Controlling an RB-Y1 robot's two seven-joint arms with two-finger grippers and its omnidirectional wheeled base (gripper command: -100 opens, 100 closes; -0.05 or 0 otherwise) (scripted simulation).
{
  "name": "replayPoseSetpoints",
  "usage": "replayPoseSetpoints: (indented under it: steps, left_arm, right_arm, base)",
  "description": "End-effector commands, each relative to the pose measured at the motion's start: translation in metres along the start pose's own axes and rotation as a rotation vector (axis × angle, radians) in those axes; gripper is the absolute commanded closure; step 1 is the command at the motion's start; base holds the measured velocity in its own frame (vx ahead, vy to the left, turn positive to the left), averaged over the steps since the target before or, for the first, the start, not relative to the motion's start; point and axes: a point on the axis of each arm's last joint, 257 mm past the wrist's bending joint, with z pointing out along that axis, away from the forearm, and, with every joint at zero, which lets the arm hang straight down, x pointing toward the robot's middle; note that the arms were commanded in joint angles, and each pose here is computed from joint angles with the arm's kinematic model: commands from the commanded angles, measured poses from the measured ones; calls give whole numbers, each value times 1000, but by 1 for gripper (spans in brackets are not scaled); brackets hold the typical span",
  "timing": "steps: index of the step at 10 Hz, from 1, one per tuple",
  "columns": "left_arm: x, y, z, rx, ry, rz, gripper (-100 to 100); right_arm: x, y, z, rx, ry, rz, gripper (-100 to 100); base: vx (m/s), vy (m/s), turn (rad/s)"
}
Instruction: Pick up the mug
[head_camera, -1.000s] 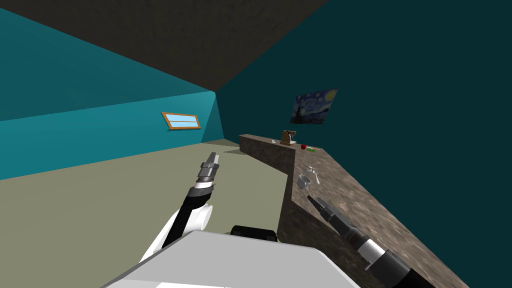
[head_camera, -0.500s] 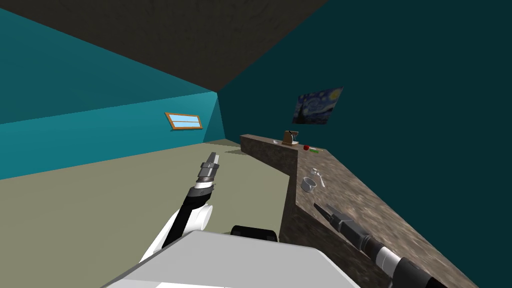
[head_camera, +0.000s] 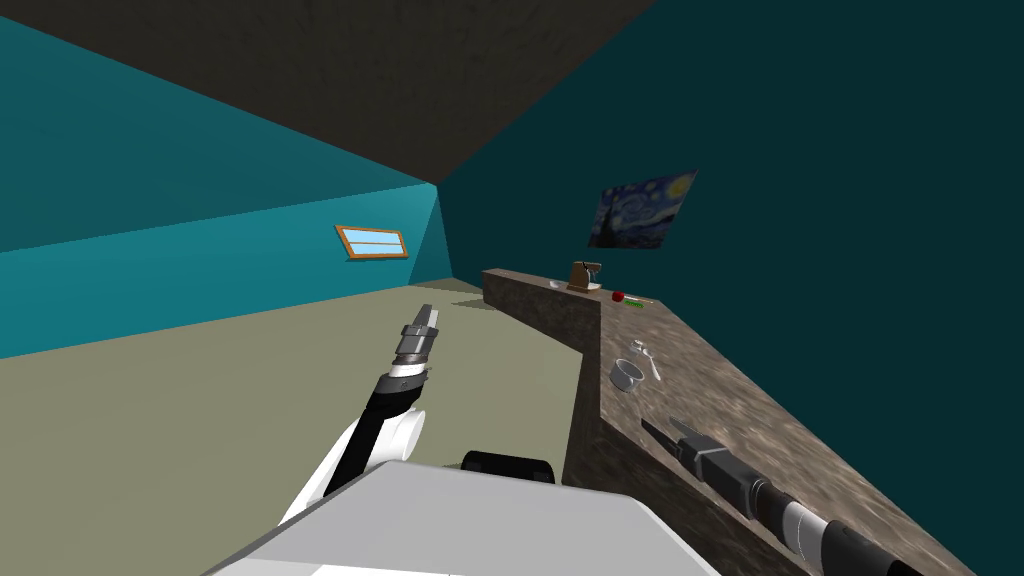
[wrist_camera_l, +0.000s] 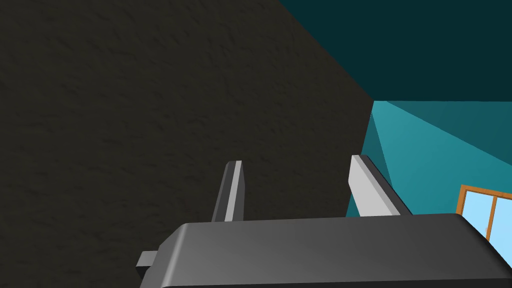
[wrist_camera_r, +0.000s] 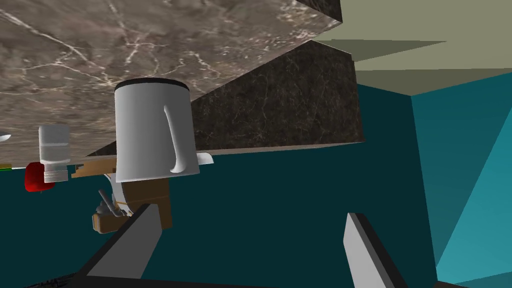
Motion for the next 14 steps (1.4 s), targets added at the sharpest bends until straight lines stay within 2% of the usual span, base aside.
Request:
replayPoseSetpoints:
  steps: [1, 2, 3, 4, 5, 6, 8, 9, 11, 12, 14]
  left_arm:
    - [0, 0, 0, 0, 0, 0, 0]
    - [0, 0, 0, 0, 0, 0, 0]
    - [0, 0, 0, 0, 0, 0, 0]
    - [0, 0, 0, 0, 0, 0, 0]
    - [0, 0, 0, 0, 0, 0, 0]
    - [0, 0, 0, 0, 0, 0, 0]
    - [0, 0, 0, 0, 0, 0, 0]
    - [0, 0, 0, 0, 0, 0, 0]
    - [0, 0, 0, 0, 0, 0, 0]
    - [0, 0, 0, 0, 0, 0, 0]
    - [0, 0, 0, 0, 0, 0, 0]
  right_arm:
    - [7, -18, -5, 32, 56, -58, -100]
    - [6, -17, -4, 23, 64, -70, -100]
    - [12, -31, -9, 48, 108, -117, -100]
    - [11, -31, -8, 41, 114, -126, -100]
    - [15, -45, -13, 63, 157, -175, -100]
    - [14, -44, -12, 58, 161, -181, -100]
    - [19, -71, -22, 97, 238, -272, -100]
    - [18, -70, -19, 85, 246, -287, -100]
    - [19, -93, -25, 112, 315, -377, -100]
    - [18, -92, -23, 105, 318, -385, -100]
    - [17, -111, -27, 125, 376, -466, -100]
  base:
    - [38, 34, 44]
    - [30, 27, 19]
    - [27, 36, 42]
    - [27, 27, 20]
    - [32, 34, 49]
    - [31, 23, 13]
    - [41, 39, 51]
    - [38, 35, 20]
    - [41, 33, 38]
    - [33, 28, 22]
    - [40, 26, 41]
